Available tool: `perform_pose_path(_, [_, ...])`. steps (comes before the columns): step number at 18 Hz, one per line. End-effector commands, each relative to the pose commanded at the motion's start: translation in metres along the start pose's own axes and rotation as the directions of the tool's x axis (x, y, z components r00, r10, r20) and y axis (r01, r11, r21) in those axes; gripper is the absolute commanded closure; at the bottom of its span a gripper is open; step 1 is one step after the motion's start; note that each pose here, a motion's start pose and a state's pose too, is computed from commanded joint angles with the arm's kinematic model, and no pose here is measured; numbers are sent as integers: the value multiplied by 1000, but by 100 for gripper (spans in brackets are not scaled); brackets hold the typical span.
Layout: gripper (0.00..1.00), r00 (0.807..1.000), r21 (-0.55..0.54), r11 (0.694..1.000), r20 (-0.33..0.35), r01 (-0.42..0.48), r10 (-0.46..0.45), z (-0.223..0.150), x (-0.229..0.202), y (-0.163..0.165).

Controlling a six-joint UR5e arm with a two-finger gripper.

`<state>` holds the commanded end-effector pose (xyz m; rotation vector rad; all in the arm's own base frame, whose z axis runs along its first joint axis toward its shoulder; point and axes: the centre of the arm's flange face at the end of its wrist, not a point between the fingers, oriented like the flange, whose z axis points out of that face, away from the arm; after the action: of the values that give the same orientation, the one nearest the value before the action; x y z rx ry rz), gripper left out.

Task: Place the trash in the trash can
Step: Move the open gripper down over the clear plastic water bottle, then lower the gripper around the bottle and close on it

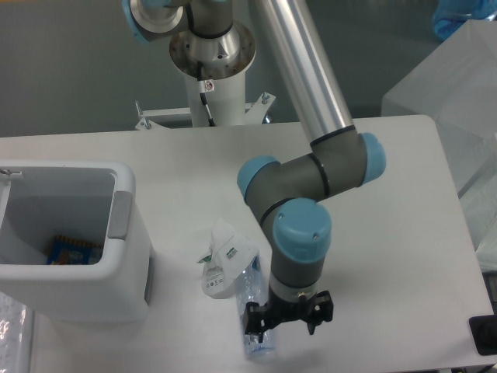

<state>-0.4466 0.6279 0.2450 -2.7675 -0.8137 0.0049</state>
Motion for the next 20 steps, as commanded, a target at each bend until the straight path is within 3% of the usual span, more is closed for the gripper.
perform_pose_path(20, [0, 1000, -64, 998, -19, -14, 12, 54, 11, 8])
